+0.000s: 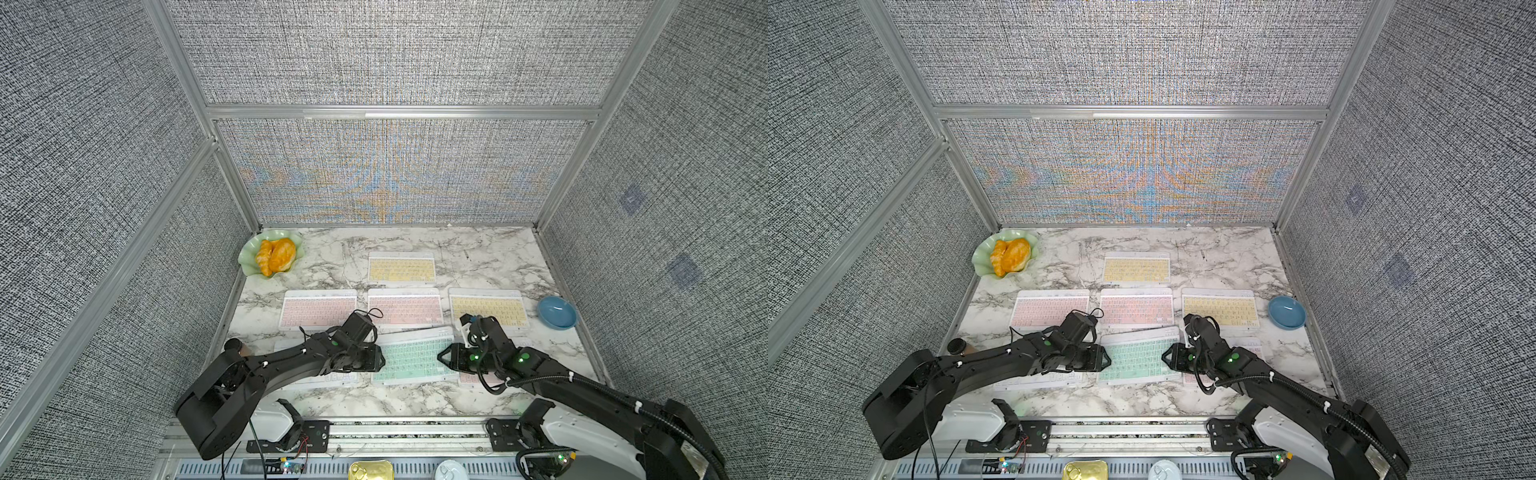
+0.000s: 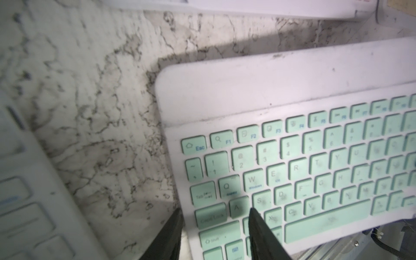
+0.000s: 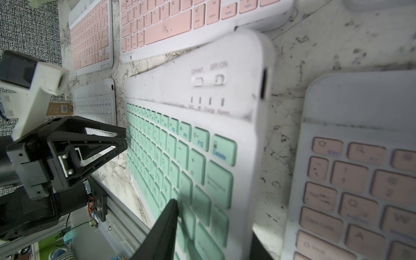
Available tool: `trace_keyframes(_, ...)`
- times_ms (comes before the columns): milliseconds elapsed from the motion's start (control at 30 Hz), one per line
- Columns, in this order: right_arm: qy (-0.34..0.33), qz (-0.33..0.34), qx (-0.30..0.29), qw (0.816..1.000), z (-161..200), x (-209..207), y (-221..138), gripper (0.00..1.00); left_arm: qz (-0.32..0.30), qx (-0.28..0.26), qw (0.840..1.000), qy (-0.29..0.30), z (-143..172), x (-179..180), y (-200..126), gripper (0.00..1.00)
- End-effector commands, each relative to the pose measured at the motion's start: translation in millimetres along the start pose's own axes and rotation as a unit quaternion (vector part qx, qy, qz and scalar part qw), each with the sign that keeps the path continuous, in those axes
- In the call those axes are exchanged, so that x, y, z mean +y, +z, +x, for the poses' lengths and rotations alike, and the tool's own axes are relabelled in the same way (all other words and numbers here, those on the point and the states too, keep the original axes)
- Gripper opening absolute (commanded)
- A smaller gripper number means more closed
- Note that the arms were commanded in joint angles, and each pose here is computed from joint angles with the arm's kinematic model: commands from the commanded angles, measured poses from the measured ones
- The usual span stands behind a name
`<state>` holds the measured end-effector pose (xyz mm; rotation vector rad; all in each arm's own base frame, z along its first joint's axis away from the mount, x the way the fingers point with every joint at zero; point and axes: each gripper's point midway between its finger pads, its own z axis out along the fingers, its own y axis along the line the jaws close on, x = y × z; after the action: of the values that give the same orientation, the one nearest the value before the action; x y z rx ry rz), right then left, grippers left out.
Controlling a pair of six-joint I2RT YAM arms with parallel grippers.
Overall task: Stack the numeric keypads
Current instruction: Pick up the numeric keypad from the center of the board.
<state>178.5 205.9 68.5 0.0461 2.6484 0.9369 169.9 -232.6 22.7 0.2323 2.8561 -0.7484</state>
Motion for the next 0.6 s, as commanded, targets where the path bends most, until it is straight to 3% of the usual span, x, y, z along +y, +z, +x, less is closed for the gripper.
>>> trace_keyframes(0,0.010,-0.012,0.000,1.000,-0.1,3.1,-1.1,0.34,-0.027,-0.001,1.000,-0.005,0.9,10.0,-1.3,0.50)
trace_keyframes(133,0.017,-0.015,-0.002,1.000,-1.1,1.5,-3.4,0.03,-0.030,-0.015,0.999,-0.010,-5.5,7.7,-6.2,0.49)
trace_keyframes(167,0.018,-0.017,-0.002,1.000,-1.4,2.3,-4.6,0.00,-0.030,-0.022,0.999,-0.010,-9.3,6.0,-9.3,0.49)
trace_keyframes(567,-0.001,-0.079,-0.065,0.995,-46.9,47.5,-42.5,0.00,-0.096,-0.151,0.984,0.005,-76.3,-16.8,-96.7,0.50)
